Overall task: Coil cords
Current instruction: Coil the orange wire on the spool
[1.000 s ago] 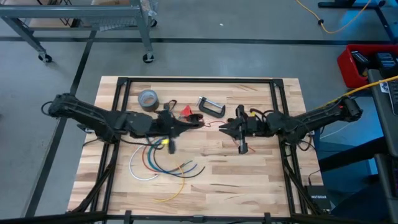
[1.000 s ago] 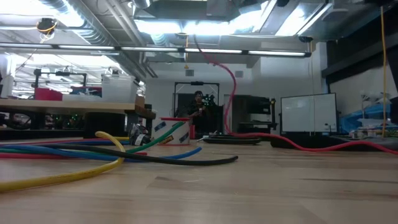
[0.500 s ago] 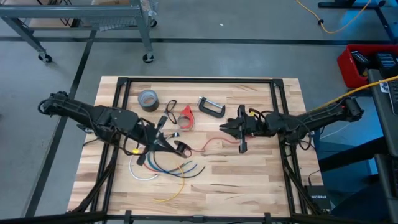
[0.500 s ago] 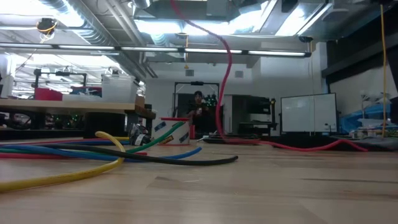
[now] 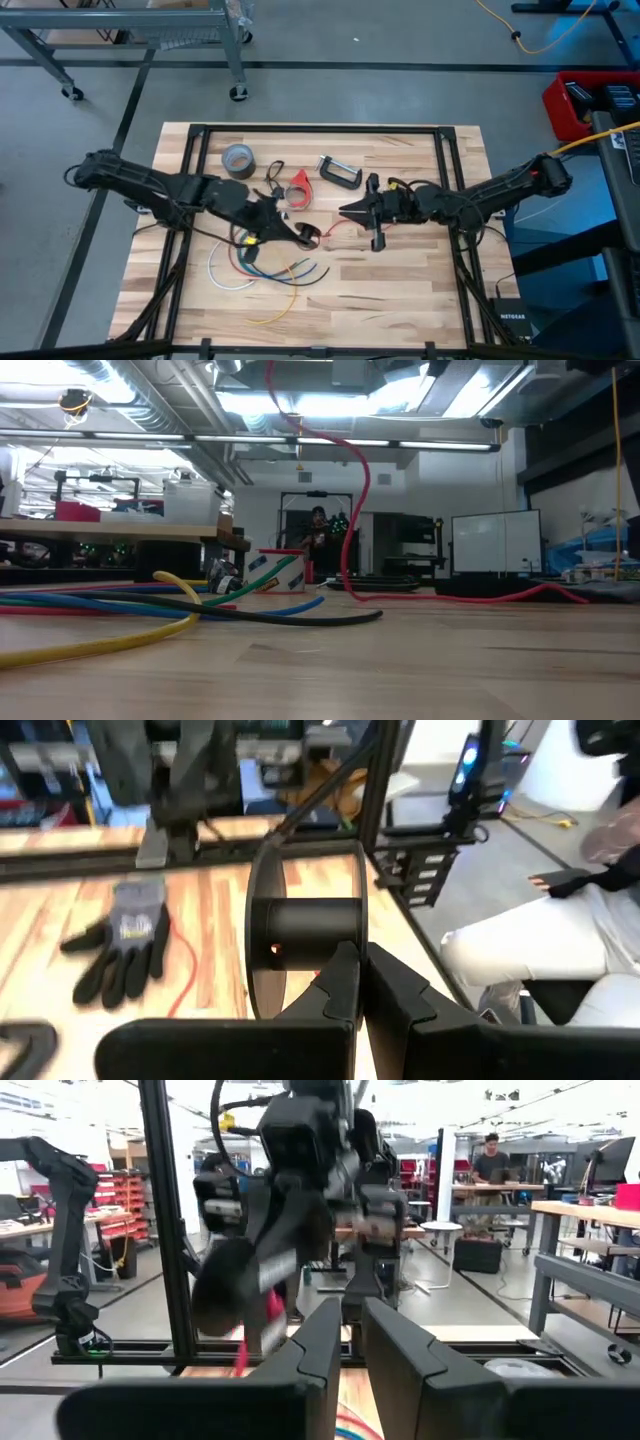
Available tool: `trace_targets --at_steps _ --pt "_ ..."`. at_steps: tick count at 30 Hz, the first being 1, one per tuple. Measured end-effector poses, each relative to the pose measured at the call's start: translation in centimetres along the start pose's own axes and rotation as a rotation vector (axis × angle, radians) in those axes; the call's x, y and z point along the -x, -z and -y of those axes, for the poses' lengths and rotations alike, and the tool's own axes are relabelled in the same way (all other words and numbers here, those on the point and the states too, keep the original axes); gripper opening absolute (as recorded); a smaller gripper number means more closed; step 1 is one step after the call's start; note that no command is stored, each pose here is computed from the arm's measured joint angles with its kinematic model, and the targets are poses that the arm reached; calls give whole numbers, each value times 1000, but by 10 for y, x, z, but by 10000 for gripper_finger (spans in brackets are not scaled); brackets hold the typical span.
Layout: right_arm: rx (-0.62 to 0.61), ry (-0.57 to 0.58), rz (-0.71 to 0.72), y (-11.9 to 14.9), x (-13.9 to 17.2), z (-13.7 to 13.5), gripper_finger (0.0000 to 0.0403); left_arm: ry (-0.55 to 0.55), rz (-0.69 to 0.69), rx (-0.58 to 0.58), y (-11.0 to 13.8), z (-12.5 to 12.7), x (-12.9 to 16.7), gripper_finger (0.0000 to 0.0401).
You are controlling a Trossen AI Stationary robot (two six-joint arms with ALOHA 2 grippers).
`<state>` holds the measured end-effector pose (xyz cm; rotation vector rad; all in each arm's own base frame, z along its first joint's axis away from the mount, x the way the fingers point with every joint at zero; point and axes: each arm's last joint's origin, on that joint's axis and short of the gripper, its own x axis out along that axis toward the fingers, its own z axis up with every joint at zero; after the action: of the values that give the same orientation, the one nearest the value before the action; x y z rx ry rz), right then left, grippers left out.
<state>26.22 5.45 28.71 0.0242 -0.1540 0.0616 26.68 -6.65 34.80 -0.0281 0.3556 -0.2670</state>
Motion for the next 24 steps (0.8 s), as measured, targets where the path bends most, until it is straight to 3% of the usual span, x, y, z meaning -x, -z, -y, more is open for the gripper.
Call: trace_targets --at_steps 10,24 --pt "8 -111 -90 6 -25 -7 51 -25 7 10 4 -9 -22 0" --pt "-12 -118 -152 11 -25 -8 51 -49 40 -10 1 -9 -20 0"
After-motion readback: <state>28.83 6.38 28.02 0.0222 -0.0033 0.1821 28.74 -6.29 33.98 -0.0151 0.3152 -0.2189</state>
